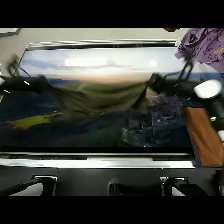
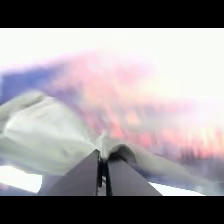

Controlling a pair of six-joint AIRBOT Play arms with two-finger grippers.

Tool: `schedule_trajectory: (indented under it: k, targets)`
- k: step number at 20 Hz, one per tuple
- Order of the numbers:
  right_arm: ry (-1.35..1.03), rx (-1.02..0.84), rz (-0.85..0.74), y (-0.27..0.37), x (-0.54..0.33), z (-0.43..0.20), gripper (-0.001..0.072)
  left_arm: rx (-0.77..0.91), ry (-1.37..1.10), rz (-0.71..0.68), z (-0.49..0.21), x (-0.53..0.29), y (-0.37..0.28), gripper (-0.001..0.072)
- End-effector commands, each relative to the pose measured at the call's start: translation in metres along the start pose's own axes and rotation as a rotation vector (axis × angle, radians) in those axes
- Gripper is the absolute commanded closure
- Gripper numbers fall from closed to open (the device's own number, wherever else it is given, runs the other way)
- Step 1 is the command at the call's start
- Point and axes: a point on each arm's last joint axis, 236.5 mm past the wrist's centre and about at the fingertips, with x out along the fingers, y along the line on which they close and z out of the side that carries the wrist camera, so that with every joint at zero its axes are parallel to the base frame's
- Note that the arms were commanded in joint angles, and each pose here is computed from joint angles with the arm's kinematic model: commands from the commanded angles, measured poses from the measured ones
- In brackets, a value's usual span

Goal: Fold the clothes and pants, and hang the long-sleeved shirts on hangers.

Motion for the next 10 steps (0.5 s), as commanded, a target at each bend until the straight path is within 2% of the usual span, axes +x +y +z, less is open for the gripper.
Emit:
schedule_trajectory:
  k: [1, 3, 6, 10]
  targets:
    - [-0.157, -0.214, 0.043, 0.059, -0.077, 0.062, 0.0685, 0.166, -0.345, 0.117, 0.074, -0.145, -0.035, 0.0698]
    - [-0.235, -0.335, 0.052, 0.096, -0.124, 0.076, 0.0685, 0.230, -0.519, 0.101, 0.085, -0.224, -0.070, 0.0697]
    - [-0.357, -0.470, 0.042, 0.137, -0.190, 0.080, 0.0685, 0.220, -0.751, 0.127, 0.070, -0.333, -0.092, 0.0698]
    - [-0.478, -0.539, -0.003, 0.157, -0.254, 0.068, 0.0685, 0.145, -0.859, 0.148, 0.024, -0.402, -0.091, 0.0697]
